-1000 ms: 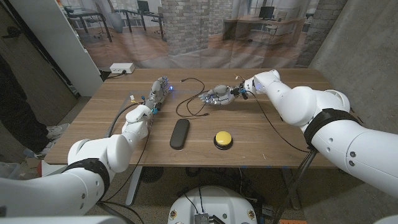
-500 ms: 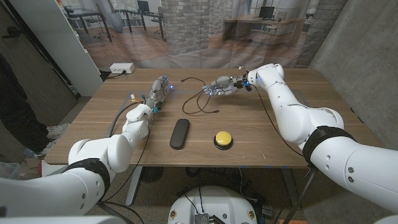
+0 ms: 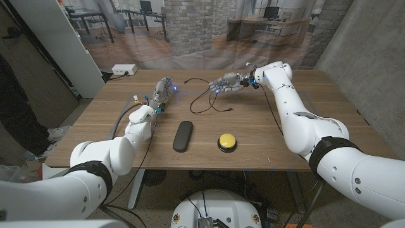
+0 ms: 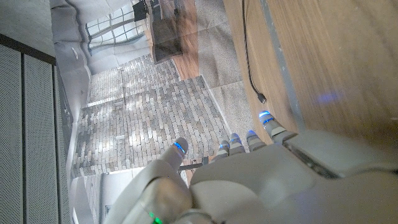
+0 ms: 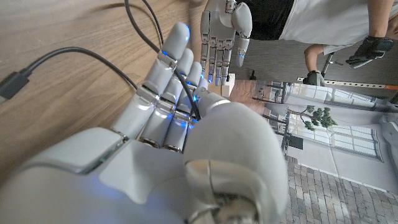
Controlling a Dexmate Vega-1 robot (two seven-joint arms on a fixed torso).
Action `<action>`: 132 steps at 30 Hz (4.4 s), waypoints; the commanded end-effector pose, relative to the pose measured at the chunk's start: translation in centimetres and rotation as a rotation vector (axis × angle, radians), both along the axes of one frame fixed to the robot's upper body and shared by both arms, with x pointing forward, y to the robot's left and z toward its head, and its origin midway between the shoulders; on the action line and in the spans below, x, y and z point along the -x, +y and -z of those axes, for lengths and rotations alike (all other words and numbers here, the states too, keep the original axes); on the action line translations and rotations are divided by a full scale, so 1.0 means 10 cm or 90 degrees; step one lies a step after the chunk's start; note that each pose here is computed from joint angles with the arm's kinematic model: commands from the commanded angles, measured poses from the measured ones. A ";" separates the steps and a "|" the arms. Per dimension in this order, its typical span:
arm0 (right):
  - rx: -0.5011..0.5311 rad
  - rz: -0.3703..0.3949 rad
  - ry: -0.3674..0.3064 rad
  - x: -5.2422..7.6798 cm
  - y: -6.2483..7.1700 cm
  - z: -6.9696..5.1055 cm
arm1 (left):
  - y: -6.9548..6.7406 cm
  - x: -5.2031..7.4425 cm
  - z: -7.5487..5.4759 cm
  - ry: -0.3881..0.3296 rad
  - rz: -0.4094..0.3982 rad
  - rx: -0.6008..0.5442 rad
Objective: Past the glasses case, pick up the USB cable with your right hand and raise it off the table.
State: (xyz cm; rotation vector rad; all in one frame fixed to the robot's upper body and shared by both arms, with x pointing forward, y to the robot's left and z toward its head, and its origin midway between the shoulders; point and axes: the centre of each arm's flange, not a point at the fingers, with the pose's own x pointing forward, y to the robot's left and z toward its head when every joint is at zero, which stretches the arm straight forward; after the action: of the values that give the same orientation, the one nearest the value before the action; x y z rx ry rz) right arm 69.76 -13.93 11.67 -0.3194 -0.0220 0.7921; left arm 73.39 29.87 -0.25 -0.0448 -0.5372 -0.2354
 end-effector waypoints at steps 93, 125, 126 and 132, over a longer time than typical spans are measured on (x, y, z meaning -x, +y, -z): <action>-0.065 0.211 -0.350 0.68 -0.33 -0.78 | 0.17 0.55 0.00 -0.040 -0.013 -0.024; -0.098 0.268 -0.413 1.10 -0.46 -0.98 | 0.27 0.73 0.08 -0.050 -0.001 -0.030; -0.098 0.271 -0.413 1.11 -0.46 -0.98 | 0.27 0.74 0.08 -0.050 0.000 -0.031; -0.093 0.283 -0.408 1.13 -0.46 -0.96 | 0.30 0.73 0.11 -0.044 0.007 -0.034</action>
State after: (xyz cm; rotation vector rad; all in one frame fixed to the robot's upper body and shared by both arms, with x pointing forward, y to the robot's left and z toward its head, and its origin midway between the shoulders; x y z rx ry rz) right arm 59.29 -18.34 21.26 -0.4079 -0.5930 0.2591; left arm 66.29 32.36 -0.94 0.0104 -0.6063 -0.2468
